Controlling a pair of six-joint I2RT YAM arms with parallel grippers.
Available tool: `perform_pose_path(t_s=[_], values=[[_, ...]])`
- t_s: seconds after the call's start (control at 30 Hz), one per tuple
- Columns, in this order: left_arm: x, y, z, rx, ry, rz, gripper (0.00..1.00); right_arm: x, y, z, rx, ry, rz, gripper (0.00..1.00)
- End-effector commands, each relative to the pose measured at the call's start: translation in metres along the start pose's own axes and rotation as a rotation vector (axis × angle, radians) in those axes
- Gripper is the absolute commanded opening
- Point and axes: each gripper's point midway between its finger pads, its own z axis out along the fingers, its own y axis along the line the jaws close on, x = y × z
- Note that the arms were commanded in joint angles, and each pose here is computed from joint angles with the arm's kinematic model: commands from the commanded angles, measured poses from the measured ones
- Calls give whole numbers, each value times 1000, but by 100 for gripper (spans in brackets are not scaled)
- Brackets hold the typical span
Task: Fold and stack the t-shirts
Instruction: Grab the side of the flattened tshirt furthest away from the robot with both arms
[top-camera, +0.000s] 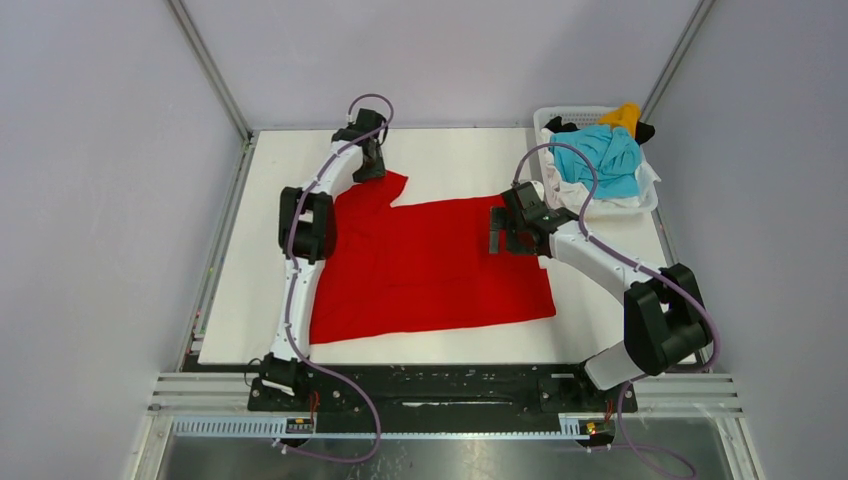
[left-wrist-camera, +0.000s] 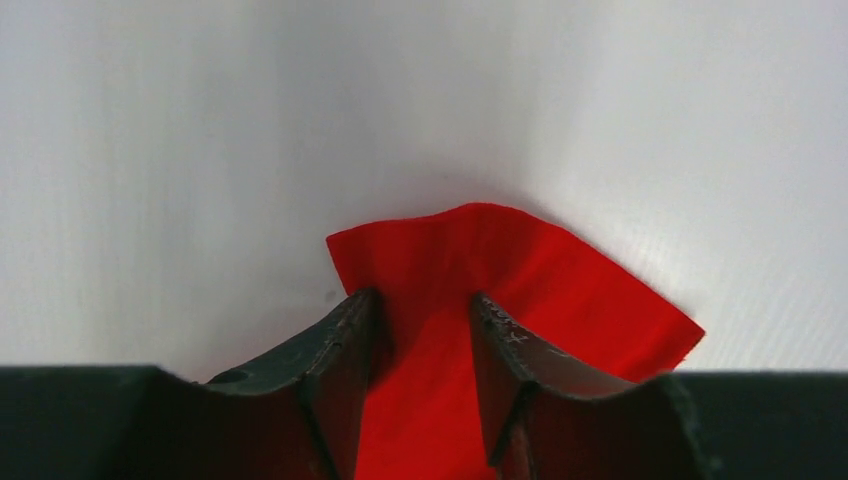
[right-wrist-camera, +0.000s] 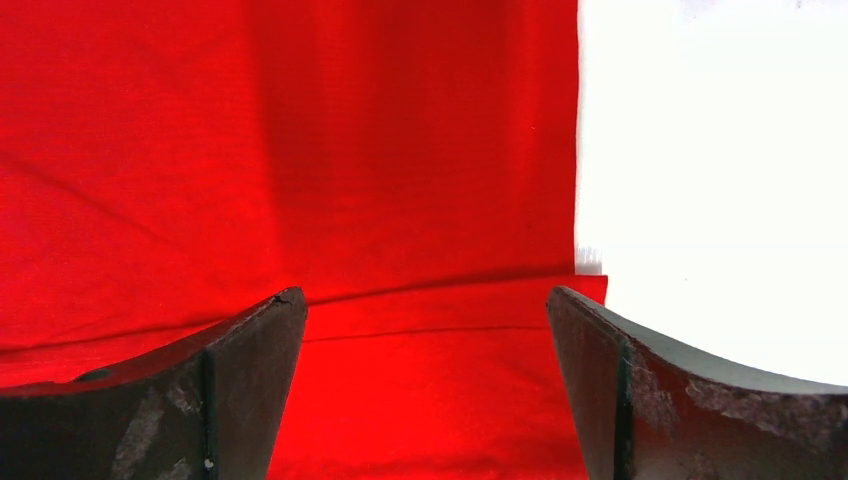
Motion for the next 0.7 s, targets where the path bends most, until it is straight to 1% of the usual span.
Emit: perform_pose_path(t_s=[0.0, 0.03, 0.07, 0.13, 0.17, 0.2, 0.3, 0.4, 0.5, 0.67], values=[[-32, 20, -10, -46, -81, -51, 39, -13, -4, 0, 40, -17, 4, 100], [-36, 21, -11, -42, -91, -58, 36, -16, -3, 1, 40, -16, 4, 100], [-40, 20, -12, -27, -100, -60, 31, -19, -2, 2, 41, -16, 5, 99], [-45, 11, -11, 40, -107, -43, 17, -26, 2, 5, 37, -15, 10, 100], [-47, 8, -11, 62, -112, -37, 3, -30, 4, 6, 36, -14, 13, 100], [-47, 5, -10, 79, -110, -29, 0, -34, 6, 8, 36, -12, 17, 100], [-47, 0, -12, 113, -108, 4, 0, -60, 5, 10, 61, -34, 50, 99], [-51, 2, -19, 112, -121, 34, 0, -88, -2, 20, 104, -33, 144, 100], [-57, -3, -34, 153, -148, 74, 0, -116, -4, 33, 110, -20, 217, 96], [-60, -13, -67, 219, -197, 169, 0, -159, -1, 58, 168, -50, 222, 89]])
